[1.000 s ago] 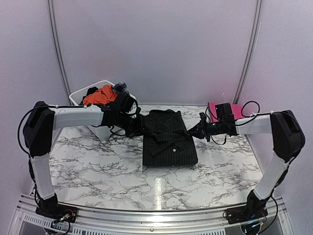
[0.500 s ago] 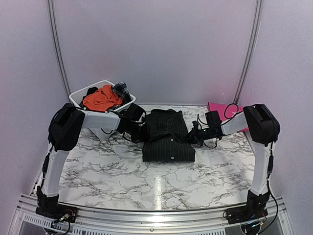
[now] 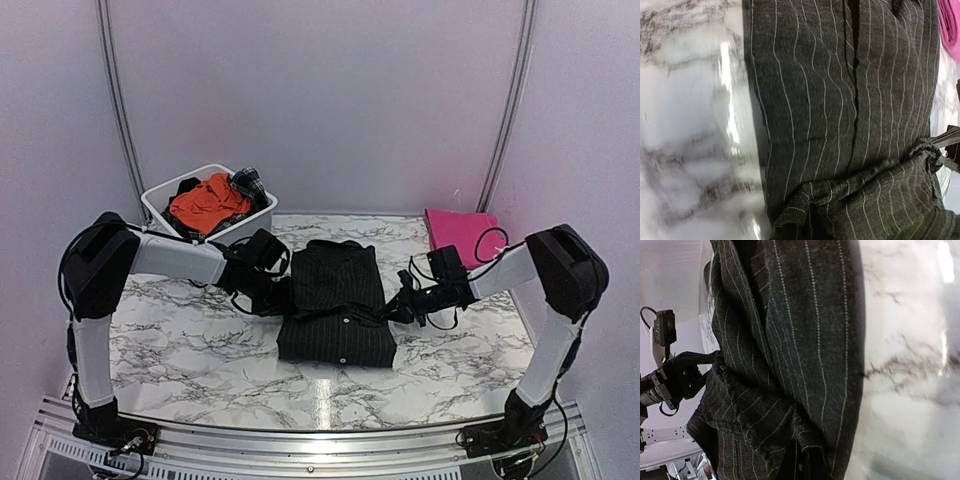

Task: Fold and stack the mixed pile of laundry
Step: Fold the rectangle-folded shirt at the center of the board.

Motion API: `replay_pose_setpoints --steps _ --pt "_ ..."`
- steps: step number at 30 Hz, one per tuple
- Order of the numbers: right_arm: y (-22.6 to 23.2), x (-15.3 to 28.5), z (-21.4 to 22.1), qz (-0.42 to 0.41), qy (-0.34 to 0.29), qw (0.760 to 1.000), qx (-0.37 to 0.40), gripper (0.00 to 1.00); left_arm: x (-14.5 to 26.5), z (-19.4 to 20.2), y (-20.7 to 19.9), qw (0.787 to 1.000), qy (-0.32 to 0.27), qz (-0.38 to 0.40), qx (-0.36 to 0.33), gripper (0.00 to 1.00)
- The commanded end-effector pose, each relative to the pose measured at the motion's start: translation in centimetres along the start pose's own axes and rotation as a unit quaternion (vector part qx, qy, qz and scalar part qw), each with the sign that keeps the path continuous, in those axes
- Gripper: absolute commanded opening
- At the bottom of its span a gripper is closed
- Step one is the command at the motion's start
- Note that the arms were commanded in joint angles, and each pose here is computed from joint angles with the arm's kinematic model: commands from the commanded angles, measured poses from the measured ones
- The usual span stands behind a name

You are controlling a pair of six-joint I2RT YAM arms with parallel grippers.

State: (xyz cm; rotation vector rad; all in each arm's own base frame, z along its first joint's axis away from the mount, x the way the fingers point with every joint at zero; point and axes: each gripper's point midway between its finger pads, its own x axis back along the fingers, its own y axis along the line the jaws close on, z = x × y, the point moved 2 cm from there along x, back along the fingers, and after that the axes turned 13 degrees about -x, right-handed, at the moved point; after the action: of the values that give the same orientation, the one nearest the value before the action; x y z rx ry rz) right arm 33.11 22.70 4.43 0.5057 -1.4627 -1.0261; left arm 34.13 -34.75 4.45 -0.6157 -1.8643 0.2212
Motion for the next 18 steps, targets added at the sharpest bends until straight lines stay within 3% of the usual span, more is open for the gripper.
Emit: replay_pose_setpoints --steps 1,3,11,14,18 --pt "0.8 2.4 0.7 0.004 -0.033 0.999 0.000 0.08 2.5 1.6 -0.7 1.000 0.008 -0.010 -0.004 0.10" --pt "1.4 2.8 0.5 -0.001 -0.034 0.999 0.004 0.20 2.9 1.4 -1.0 1.000 0.004 -0.006 0.003 0.27" --pt "7.1 7.9 -1.4 -0.021 -0.078 0.994 0.068 0.50 9.4 -4.1 -0.8 0.995 -0.096 -0.001 0.026 0.96" --pt "8.4 9.2 -0.4 -0.019 -0.073 0.992 0.097 0.63 11.7 -4.7 -1.6 0.993 -0.114 0.016 0.000 0.99" --pt "9.6 10.5 3.2 -0.028 -0.051 0.990 0.129 0.58 13.0 -2.0 -4.0 0.992 -0.093 0.059 -0.061 0.99"
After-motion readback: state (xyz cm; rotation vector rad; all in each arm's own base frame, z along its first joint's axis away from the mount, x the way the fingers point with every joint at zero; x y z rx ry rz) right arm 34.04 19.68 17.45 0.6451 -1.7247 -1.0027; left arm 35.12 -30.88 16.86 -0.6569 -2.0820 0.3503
